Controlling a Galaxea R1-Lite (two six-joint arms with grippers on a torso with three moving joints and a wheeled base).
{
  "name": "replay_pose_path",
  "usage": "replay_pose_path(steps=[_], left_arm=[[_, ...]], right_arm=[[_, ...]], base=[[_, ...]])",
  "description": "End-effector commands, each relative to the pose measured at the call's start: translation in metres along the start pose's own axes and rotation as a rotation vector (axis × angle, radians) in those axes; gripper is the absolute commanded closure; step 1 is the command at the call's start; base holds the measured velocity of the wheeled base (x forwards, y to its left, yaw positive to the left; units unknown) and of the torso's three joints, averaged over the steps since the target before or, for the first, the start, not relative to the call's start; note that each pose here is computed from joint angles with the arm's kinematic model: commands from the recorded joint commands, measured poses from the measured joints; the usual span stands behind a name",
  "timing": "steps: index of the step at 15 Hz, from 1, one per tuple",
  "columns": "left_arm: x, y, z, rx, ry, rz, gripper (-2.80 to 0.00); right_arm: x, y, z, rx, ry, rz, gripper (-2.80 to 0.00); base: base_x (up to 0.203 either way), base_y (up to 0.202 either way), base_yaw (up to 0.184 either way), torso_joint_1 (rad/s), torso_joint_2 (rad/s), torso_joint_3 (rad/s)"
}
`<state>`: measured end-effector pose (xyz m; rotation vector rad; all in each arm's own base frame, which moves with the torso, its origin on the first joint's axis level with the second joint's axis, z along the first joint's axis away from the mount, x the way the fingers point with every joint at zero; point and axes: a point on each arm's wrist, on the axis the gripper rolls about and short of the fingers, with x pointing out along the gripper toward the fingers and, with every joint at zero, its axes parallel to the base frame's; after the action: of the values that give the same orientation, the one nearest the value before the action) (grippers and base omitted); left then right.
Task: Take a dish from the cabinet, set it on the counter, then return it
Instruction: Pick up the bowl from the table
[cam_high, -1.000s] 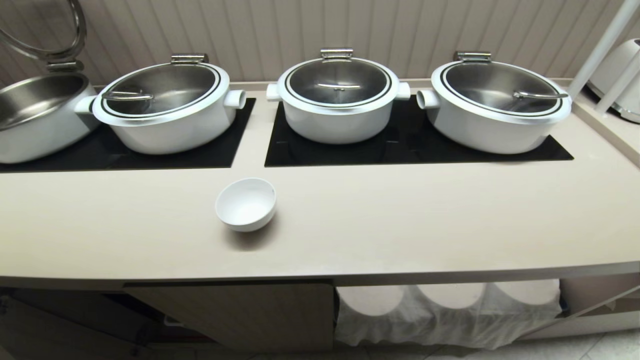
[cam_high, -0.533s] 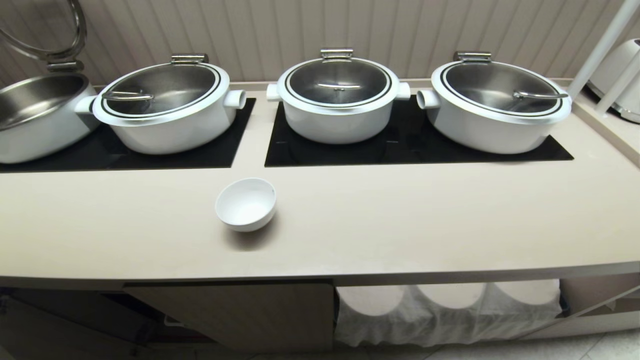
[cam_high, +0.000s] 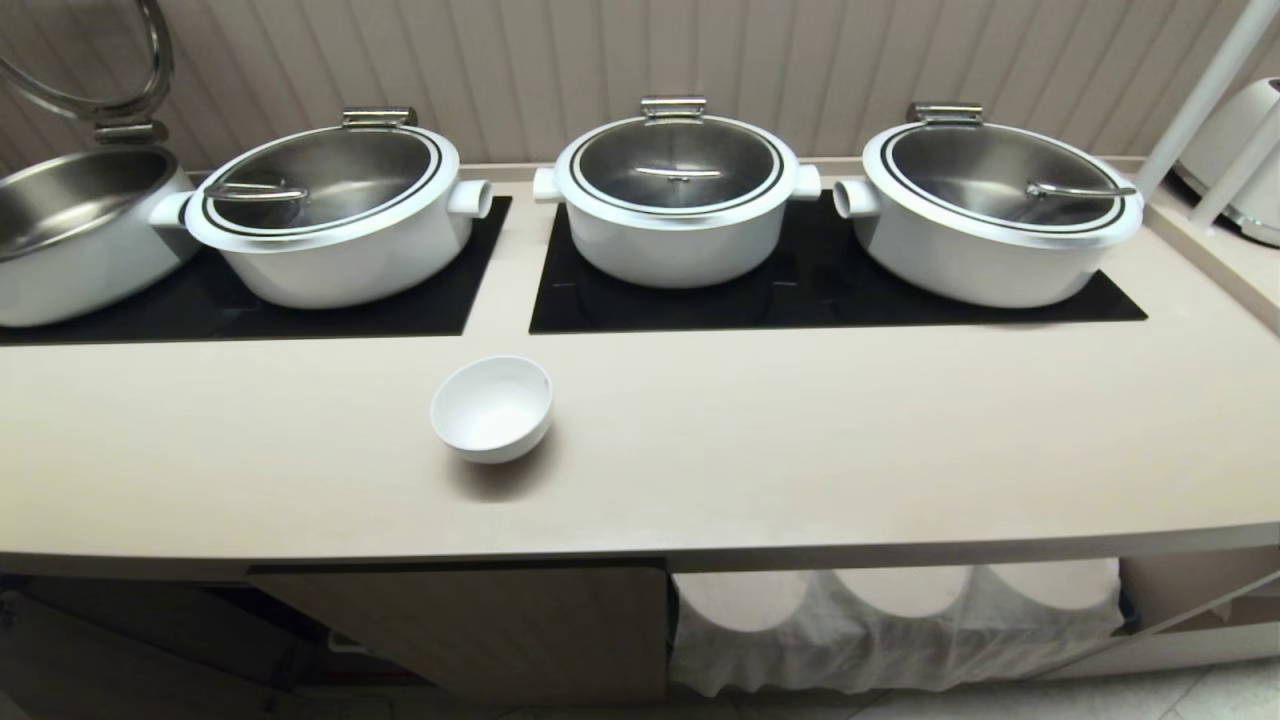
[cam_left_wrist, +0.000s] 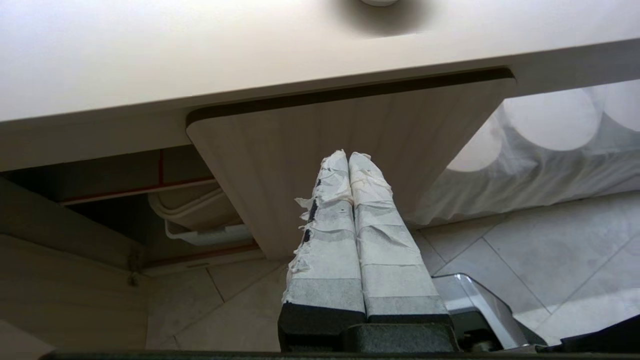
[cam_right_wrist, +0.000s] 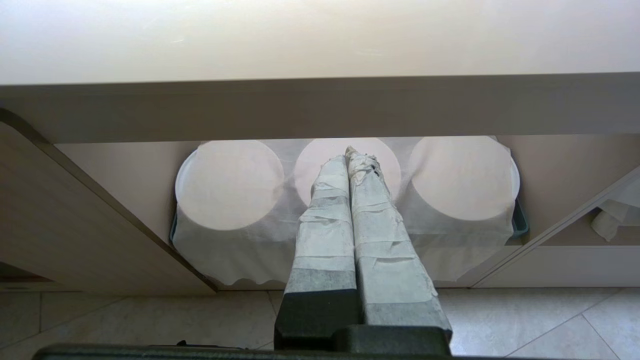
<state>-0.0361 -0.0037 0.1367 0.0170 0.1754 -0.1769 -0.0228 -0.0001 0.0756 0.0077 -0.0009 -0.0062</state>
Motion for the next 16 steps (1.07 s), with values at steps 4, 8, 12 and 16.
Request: replay_pose_path(steps=[4, 8, 12, 16], left_arm=[[0.047, 0.009, 0.031, -0.059, 0.138, -0.010, 0.00], [0.072, 0.011, 0.042, -0.057, 0.193, -0.061, 0.00], [0.111, 0.015, 0.067, -0.087, 0.256, -0.054, 0.00], [0.160, 0.020, 0.094, -0.116, 0.328, -0.042, 0.00]], right_arm=[[0.000, 0.000, 0.000, 0.000, -0.001, 0.000, 0.00], [0.000, 0.000, 0.000, 0.000, -0.001, 0.000, 0.00], [0.000, 0.000, 0.000, 0.000, -0.001, 0.001, 0.00], [0.000, 0.000, 0.000, 0.000, -0.001, 0.000, 0.00]], base=[[0.000, 0.000, 0.000, 0.000, 0.00, 0.000], [0.000, 0.000, 0.000, 0.000, 0.00, 0.000], [0.000, 0.000, 0.000, 0.000, 0.00, 0.000], [0.000, 0.000, 0.000, 0.000, 0.00, 0.000]])
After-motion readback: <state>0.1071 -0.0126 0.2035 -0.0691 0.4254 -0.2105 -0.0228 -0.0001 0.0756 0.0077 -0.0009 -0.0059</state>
